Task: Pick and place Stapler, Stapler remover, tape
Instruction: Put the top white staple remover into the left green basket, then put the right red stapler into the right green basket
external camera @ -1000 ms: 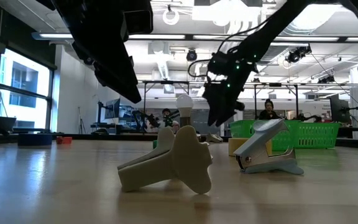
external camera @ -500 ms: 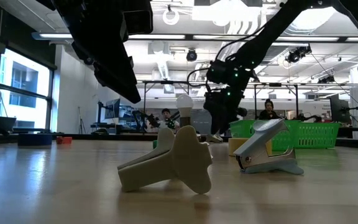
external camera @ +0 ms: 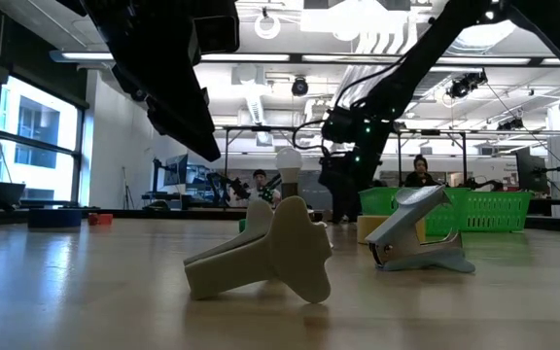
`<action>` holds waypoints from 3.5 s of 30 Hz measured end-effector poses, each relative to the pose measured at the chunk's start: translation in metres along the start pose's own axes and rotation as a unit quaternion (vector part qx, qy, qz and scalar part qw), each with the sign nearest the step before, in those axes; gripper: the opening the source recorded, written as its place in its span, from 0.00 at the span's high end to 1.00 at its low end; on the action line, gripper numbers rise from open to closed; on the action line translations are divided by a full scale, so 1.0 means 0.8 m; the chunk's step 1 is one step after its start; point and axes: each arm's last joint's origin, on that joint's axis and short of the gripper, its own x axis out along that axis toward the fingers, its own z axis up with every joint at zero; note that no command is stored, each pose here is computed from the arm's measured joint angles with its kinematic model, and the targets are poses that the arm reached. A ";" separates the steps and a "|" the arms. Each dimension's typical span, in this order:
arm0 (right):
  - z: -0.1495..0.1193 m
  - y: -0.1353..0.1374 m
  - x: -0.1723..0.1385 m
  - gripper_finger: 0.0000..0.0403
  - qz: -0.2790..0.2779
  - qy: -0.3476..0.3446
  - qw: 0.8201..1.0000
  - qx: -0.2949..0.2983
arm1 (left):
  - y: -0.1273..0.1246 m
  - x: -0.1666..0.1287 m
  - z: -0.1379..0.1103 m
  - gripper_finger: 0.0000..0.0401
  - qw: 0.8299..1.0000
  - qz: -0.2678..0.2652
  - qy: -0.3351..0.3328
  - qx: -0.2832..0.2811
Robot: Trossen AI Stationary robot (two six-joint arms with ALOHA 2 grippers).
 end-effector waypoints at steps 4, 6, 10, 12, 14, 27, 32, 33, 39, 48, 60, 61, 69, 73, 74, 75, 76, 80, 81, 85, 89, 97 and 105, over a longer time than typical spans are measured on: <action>0.002 -0.001 0.001 0.42 -0.002 -0.009 1.000 0.000 | 0.000 0.000 0.000 0.44 1.000 0.002 -0.001 0.001; 0.002 -0.002 0.001 0.46 -0.005 -0.010 1.000 -0.003 | 0.000 0.000 0.000 0.44 1.000 0.003 -0.001 0.004; 0.002 -0.004 0.002 0.60 -0.008 -0.010 1.000 -0.012 | 0.000 0.000 0.000 0.44 1.000 0.003 -0.002 0.006; 0.002 -0.005 0.002 0.71 -0.008 -0.011 1.000 -0.020 | 0.000 0.000 0.000 0.44 1.000 0.003 -0.001 0.006; 0.002 -0.005 0.002 0.82 -0.007 -0.011 1.000 -0.028 | 0.000 0.000 0.000 0.44 1.000 0.003 -0.002 0.006; -0.005 -0.004 -0.008 0.83 -0.037 0.024 0.999 -0.025 | 0.000 0.000 0.000 0.44 1.000 0.003 0.000 0.001; -0.007 0.008 -0.049 0.83 -0.063 0.042 0.996 -0.046 | 0.001 0.000 -0.002 0.44 1.000 0.008 0.009 0.001; -0.007 0.011 -0.063 0.83 -0.076 0.044 0.995 -0.051 | 0.001 0.000 -0.002 0.44 1.000 0.008 0.009 0.001; -0.019 0.033 -0.145 0.83 -0.119 0.060 0.989 -0.067 | 0.001 0.000 -0.002 0.44 1.000 0.008 0.009 -0.004; -0.054 0.107 -0.242 0.83 -0.051 0.025 0.997 -0.055 | -0.002 0.000 -0.004 0.44 1.000 0.001 0.012 -0.023; -0.090 0.186 -0.209 0.83 -0.039 0.111 0.989 -0.089 | -0.024 -0.002 -0.016 0.44 1.000 -0.007 0.011 0.000; -0.093 0.190 -0.204 0.83 -0.040 0.122 0.988 -0.091 | -0.027 -0.003 -0.017 0.44 1.000 -0.010 0.012 0.003; -0.103 0.203 -0.169 0.82 -0.062 0.172 0.978 -0.100 | -0.053 -0.007 -0.029 0.44 0.999 -0.036 0.009 0.025; -0.105 0.207 -0.164 0.61 -0.074 0.172 0.976 -0.108 | -0.060 -0.008 -0.034 0.44 0.999 -0.036 0.005 0.034; -0.105 0.207 -0.164 0.55 -0.074 0.171 0.976 -0.110 | -0.061 -0.008 -0.035 0.44 0.999 -0.034 0.004 0.036; -0.106 0.208 -0.165 0.50 -0.072 0.171 0.976 -0.114 | -0.062 -0.009 -0.035 0.44 0.999 -0.029 0.001 0.037; -0.106 0.209 -0.167 0.45 -0.068 0.172 0.975 -0.119 | -0.062 -0.009 -0.036 0.44 0.999 -0.026 -0.002 0.038; -0.110 0.210 -0.174 0.33 -0.052 0.186 0.973 -0.124 | -0.061 -0.009 -0.035 0.44 0.999 -0.015 -0.007 0.037; -0.111 0.209 -0.175 0.31 -0.048 0.194 0.972 -0.124 | -0.061 -0.009 -0.035 0.44 0.999 -0.013 -0.008 0.037; -0.121 0.203 -0.186 0.30 -0.039 0.249 0.960 -0.123 | -0.059 -0.009 -0.034 0.44 0.999 0.004 -0.019 0.037; -0.135 0.194 -0.208 0.31 -0.043 0.321 0.938 -0.125 | -0.058 -0.009 -0.034 0.44 0.999 0.015 -0.023 0.038; -0.165 0.195 -0.272 0.31 -0.057 0.348 0.931 -0.094 | -0.057 -0.009 -0.033 0.44 0.998 0.029 -0.030 0.054; -0.199 0.229 -0.312 0.31 -0.067 0.237 0.960 -0.131 | -0.057 -0.009 -0.033 0.44 0.996 0.036 -0.034 0.071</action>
